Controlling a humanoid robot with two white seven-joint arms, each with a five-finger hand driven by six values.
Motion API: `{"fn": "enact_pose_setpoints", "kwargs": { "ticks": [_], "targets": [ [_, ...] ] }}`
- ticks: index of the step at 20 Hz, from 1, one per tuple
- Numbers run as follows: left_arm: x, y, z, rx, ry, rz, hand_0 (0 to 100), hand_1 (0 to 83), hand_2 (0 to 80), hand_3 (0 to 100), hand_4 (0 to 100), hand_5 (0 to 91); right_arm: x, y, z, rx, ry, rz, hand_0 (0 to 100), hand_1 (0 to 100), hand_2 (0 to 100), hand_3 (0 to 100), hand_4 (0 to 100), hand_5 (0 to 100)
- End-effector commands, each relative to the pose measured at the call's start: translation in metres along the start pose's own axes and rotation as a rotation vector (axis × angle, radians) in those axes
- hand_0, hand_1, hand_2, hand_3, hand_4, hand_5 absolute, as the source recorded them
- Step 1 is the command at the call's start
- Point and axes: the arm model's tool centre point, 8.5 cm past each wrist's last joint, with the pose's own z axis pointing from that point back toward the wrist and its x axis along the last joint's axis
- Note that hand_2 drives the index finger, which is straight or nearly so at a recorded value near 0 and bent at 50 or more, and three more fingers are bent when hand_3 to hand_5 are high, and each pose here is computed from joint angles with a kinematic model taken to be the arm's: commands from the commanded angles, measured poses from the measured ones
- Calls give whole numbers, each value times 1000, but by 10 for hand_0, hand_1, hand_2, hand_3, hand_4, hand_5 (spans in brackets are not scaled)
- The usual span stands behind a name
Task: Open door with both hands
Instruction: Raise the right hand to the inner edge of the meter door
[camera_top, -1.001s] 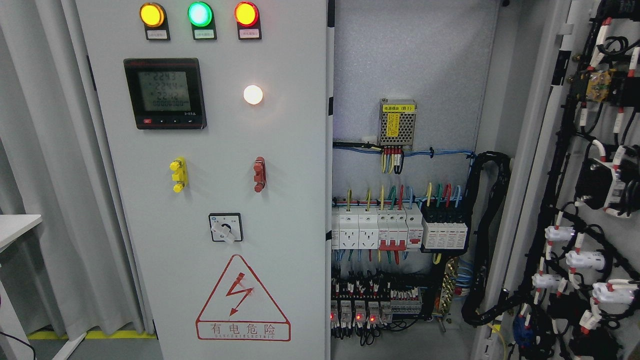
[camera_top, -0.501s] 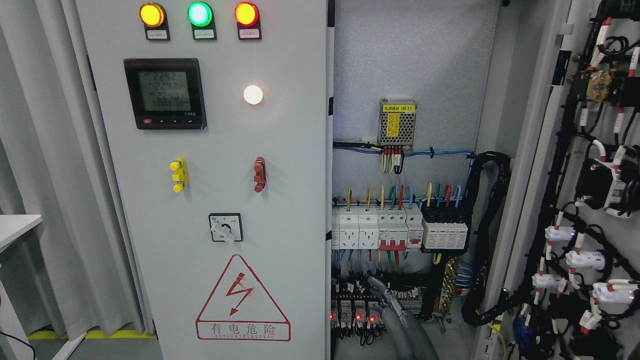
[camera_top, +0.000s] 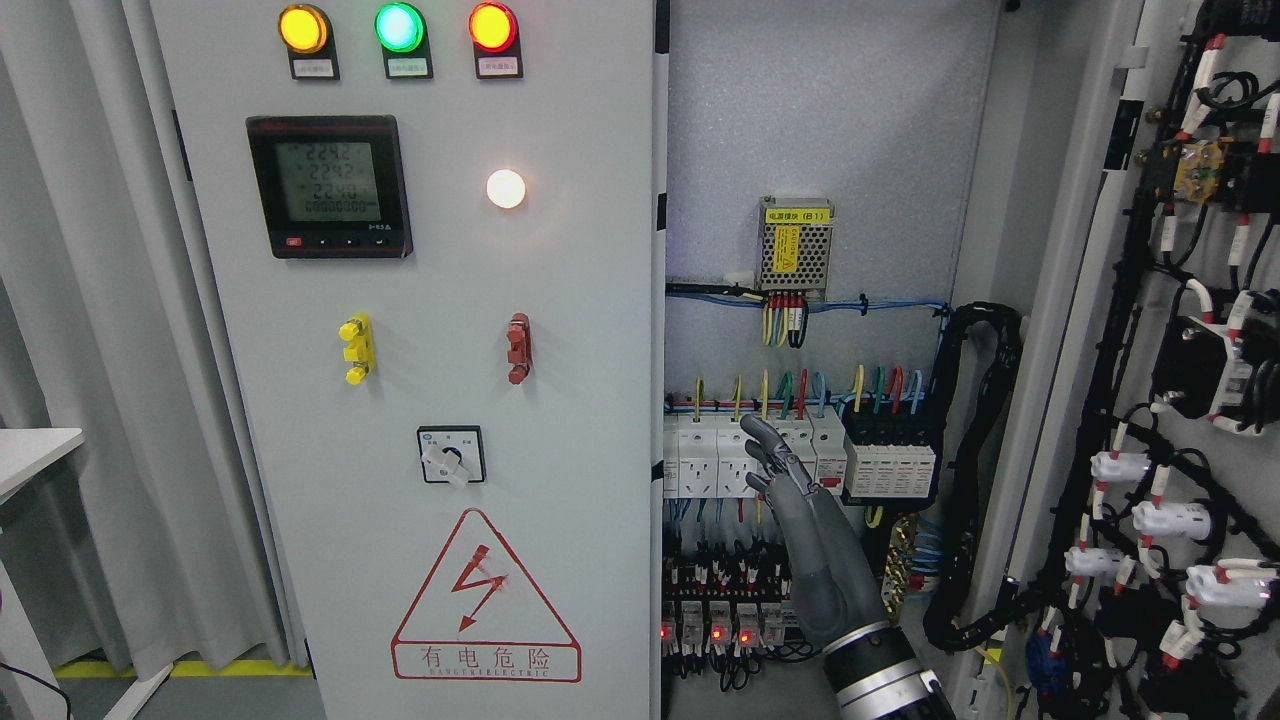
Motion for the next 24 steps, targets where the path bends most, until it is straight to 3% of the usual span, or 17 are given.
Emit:
{"fn": "enact_pose_setpoints", "kwargs": {
  "ticks": [1, 11, 19, 24],
  "targets": [
    [-3, 2, 1, 6, 10, 8, 296, 0, 28, 27, 37, 0, -6, 11, -30, 63, 25, -75, 218, 0, 0, 0, 0, 0],
    [-3, 3, 1, 9, 11, 9, 296, 0, 28, 27, 37, 0, -28, -3, -58, 52, 123, -175, 218, 0, 0, 0, 0, 0],
    [-4, 3, 1, 9, 12, 9, 296, 0, 27, 28, 37, 0, -26, 10, -67, 140, 142, -212, 218, 0, 0, 0, 0, 0],
    [-3, 2, 1, 7, 12, 9, 296, 0, 27, 28, 37, 0, -24, 6, -71, 138, 140, -244, 218, 0, 0, 0, 0, 0]
  ]
}}
